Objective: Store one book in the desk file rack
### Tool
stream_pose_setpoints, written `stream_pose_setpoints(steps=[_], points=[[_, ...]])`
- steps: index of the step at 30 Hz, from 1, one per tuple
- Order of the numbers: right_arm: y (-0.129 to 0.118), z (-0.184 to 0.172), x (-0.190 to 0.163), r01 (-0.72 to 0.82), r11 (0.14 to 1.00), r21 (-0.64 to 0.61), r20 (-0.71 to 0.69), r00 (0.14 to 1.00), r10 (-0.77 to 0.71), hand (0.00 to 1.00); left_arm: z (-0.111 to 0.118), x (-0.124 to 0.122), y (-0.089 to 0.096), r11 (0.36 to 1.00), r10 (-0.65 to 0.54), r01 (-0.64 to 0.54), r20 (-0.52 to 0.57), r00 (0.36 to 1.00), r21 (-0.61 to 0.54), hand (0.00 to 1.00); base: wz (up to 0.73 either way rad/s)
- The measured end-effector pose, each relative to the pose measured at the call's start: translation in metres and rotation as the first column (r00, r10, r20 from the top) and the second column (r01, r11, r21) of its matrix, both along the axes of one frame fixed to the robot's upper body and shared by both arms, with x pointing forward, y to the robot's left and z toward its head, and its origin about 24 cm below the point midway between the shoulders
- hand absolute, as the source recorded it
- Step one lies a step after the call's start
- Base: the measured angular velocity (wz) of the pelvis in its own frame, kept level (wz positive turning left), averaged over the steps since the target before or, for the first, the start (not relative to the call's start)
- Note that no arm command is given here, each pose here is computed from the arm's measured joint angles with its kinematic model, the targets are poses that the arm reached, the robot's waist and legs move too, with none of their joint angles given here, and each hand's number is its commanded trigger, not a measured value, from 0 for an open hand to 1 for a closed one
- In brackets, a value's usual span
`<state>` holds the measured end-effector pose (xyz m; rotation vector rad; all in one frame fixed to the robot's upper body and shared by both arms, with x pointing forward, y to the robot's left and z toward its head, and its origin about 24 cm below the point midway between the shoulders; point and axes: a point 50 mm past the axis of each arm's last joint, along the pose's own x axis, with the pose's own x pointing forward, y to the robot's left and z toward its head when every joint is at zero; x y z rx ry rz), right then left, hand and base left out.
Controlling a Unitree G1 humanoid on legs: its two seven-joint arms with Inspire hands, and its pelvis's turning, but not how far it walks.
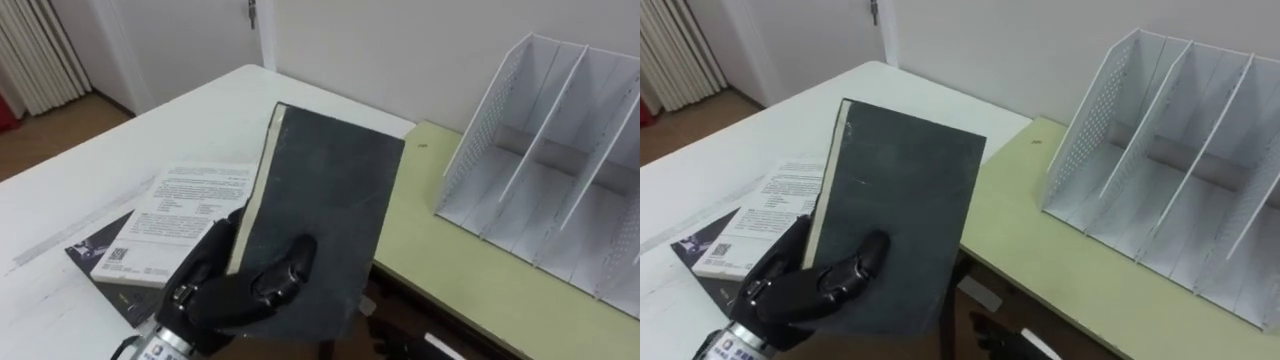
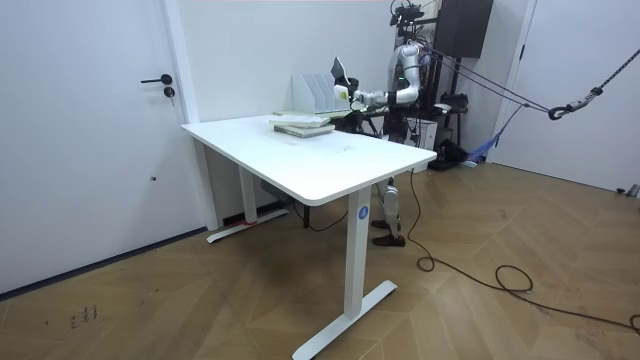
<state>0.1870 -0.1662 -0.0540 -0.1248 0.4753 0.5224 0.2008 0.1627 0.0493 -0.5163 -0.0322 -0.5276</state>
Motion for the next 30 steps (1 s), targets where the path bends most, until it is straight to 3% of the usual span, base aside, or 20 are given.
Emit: stream_pose_setpoints(steps=[8, 17, 24, 30], points=[[-0.001, 0.024, 0.009, -0.014, 0.984, 0.175, 0.076, 0.997, 0.000, 0.00, -0.014, -0.003, 0.006, 0.996, -0.023, 0.018, -0.059, 0.998, -0.088, 1.00, 0.00], [-0.007, 0.042, 0.013, -0.057, 0.931, 0.360, 0.115, 0.993, 0.017, 0.00, -0.010, -0.004, 0.012, 0.990, -0.117, 0.117, 0.011, 0.993, -0.083, 1.00, -0.03], [-0.006, 0.065, 0.016, -0.146, 0.856, 0.496, 0.193, 0.980, 0.056, 0.00, -0.017, -0.005, 0.021, 0.982, -0.183, 0.182, -0.037, 0.982, -0.047, 1.00, -0.06], [-0.005, 0.066, 0.013, -0.173, 0.800, 0.575, 0.162, 0.982, 0.095, 0.00, -0.015, -0.004, 0.027, 0.975, -0.222, 0.222, -0.050, 0.974, -0.006, 1.00, 0.00]])
